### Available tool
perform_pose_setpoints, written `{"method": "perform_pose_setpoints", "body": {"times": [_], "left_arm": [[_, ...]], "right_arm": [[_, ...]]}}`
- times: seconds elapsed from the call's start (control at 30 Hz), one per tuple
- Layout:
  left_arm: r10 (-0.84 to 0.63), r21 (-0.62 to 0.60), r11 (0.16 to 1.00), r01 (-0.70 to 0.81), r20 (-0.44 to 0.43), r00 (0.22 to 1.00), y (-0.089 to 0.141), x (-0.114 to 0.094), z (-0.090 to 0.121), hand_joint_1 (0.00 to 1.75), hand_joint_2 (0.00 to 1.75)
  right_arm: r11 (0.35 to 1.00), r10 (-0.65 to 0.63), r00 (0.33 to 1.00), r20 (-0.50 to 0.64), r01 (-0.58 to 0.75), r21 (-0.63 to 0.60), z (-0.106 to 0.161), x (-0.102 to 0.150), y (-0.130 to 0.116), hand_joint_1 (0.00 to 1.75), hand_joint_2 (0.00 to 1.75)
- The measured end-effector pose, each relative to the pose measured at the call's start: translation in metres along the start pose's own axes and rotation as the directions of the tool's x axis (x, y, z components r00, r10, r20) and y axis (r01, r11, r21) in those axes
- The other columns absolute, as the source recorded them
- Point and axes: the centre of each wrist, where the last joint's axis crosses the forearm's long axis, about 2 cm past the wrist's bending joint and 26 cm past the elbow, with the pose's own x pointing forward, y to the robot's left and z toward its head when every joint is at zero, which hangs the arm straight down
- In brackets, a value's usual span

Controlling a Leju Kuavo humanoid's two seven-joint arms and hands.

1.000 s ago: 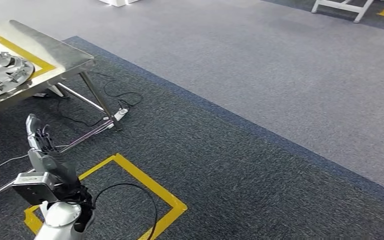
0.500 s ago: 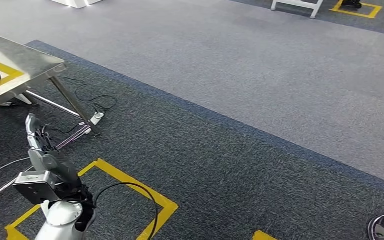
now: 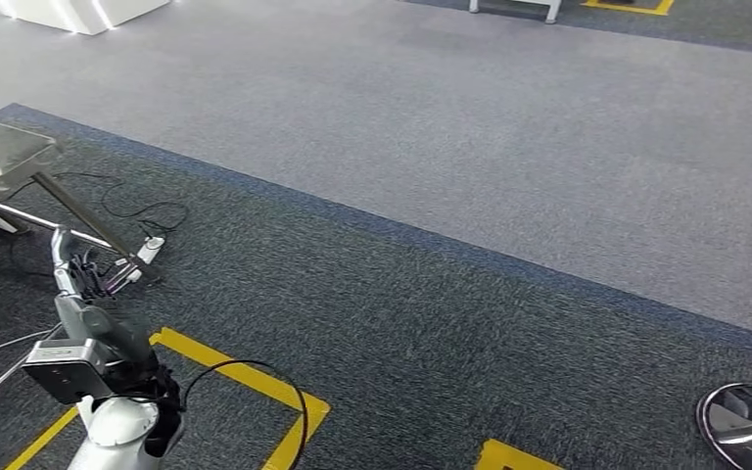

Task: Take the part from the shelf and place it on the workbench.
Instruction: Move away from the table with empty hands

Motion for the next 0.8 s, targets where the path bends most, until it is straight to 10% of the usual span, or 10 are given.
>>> {"method": "perform_pose_setpoints", "body": {"times": [0.8], "left_arm": [[0.004,0.001,1.0,-0.004,0.006,1.0,-0.0016,0.0009,-0.0023,0.0,0.0]], "right_arm": [[1.0,0.016,1.0,-0.011,-0.016,0.005,0.0004,-0.0001,0.0014,0.0,0.0]]}}
